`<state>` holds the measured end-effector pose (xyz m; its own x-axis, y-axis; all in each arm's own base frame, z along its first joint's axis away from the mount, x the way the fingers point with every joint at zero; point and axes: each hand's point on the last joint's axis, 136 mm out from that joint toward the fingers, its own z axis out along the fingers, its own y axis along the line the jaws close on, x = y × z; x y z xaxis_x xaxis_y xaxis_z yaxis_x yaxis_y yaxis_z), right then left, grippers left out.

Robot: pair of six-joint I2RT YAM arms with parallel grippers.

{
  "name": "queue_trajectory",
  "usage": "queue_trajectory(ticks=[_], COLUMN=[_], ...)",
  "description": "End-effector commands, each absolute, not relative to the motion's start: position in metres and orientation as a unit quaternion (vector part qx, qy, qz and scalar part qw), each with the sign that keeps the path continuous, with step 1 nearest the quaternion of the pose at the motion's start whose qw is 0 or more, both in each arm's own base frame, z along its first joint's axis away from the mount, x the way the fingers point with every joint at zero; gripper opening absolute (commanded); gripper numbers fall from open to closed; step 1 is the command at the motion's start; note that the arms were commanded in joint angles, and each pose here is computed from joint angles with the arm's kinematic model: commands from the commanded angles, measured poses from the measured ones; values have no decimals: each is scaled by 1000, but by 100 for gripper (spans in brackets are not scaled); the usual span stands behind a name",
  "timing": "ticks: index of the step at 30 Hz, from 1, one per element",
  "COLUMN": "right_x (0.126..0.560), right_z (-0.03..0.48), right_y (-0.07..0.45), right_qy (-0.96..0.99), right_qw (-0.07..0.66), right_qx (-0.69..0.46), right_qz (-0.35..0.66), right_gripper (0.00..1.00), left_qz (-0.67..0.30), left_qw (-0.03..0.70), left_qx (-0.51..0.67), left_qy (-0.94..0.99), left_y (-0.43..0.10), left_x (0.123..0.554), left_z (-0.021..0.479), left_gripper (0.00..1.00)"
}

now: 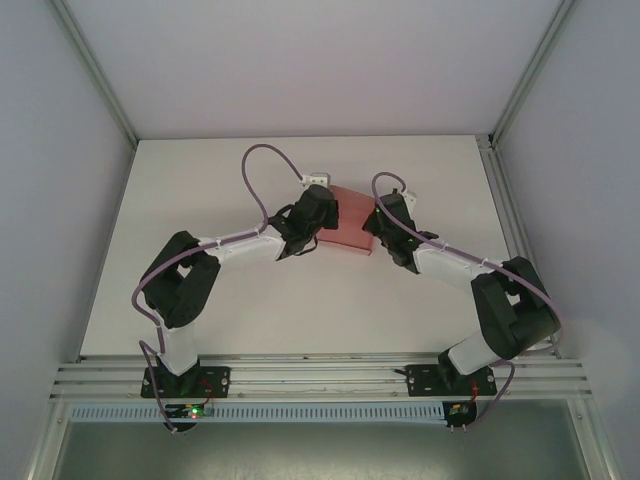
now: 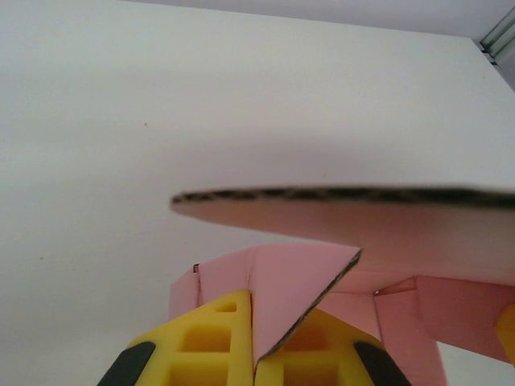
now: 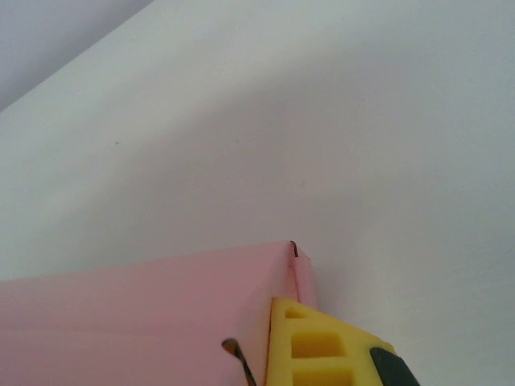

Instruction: Assemble paper box

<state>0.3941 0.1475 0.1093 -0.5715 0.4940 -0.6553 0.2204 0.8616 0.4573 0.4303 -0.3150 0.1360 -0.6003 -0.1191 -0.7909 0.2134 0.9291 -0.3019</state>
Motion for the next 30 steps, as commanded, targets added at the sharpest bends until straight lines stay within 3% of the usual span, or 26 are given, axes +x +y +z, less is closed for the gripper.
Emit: queue_trajectory(ticks=[1, 9, 18, 24, 30], right_x=[418, 383, 362, 353, 346], right_z=[177, 125, 131, 123, 119], right_y=[186, 175, 178, 195, 194], right_qy=[824, 836, 823, 824, 822], right_qw=[486, 501, 547, 550, 555], right_qx=[168, 141, 83, 58, 56], right_qz=[239, 173, 127, 125, 111], right_gripper=[5, 2, 5, 5, 5], left_qz=[-173, -171, -229, -331, -286], left_qw=[393, 374, 348, 322, 316], left_qx=[56, 51, 11, 9, 3], left_qy=[901, 910, 909, 887, 904], left_y=[-318, -301, -300, -335, -318], left_x=[397, 375, 354, 347, 336], left_z=[99, 71, 49, 69, 38], left_gripper=[0, 0, 2, 2, 3])
